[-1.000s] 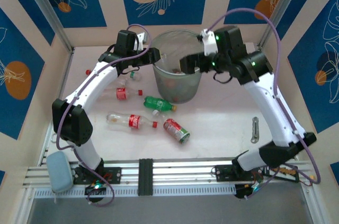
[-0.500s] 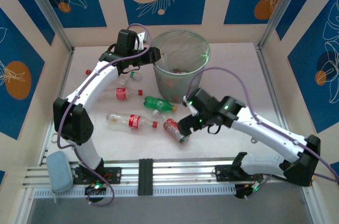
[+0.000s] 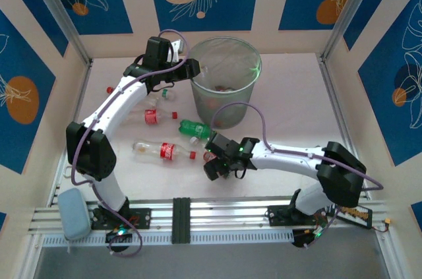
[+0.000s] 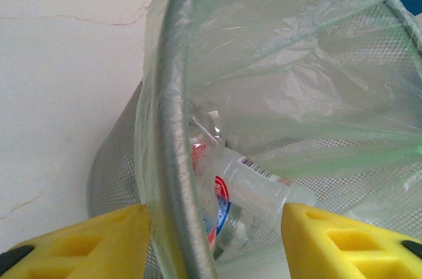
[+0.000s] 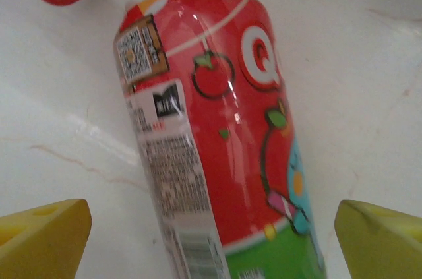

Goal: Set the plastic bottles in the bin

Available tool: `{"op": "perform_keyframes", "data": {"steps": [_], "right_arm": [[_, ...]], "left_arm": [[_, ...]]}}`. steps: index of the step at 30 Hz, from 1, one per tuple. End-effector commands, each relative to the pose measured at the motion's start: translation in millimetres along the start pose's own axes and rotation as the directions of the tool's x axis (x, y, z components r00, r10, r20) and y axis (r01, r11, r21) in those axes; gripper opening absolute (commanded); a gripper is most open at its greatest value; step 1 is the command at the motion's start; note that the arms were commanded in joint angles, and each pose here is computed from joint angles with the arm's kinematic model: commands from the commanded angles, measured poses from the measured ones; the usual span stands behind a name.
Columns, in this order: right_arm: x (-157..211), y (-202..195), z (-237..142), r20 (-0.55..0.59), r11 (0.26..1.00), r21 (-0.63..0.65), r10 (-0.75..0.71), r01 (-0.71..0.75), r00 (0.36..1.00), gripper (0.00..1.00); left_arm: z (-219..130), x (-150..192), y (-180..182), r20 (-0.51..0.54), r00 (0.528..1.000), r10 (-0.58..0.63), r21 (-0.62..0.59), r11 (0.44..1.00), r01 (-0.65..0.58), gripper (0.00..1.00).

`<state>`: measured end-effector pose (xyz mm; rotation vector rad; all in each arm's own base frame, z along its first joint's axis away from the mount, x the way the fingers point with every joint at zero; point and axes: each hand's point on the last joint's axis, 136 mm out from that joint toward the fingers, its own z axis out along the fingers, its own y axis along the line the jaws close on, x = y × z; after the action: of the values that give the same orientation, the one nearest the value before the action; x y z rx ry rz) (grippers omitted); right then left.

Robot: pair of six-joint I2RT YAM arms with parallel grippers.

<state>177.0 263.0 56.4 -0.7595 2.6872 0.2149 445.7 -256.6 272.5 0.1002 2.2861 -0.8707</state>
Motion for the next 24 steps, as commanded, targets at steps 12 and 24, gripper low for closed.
{"op": "perform_keyframes", "data": {"steps": [12,24], "right_arm": [[-26,8,43,0.014,1.0,-0.02,0.014,-0.014,1.0,0.86],[-18,8,44,-0.026,1.0,-0.013,-0.003,0.002,1.0,0.69]], "left_arm": [[9,9,2,-0.046,0.999,0.005,-0.006,1.0,-0.005,0.55],[15,11,3,-0.056,0.998,-0.004,0.005,1.0,0.004,0.55]]}}
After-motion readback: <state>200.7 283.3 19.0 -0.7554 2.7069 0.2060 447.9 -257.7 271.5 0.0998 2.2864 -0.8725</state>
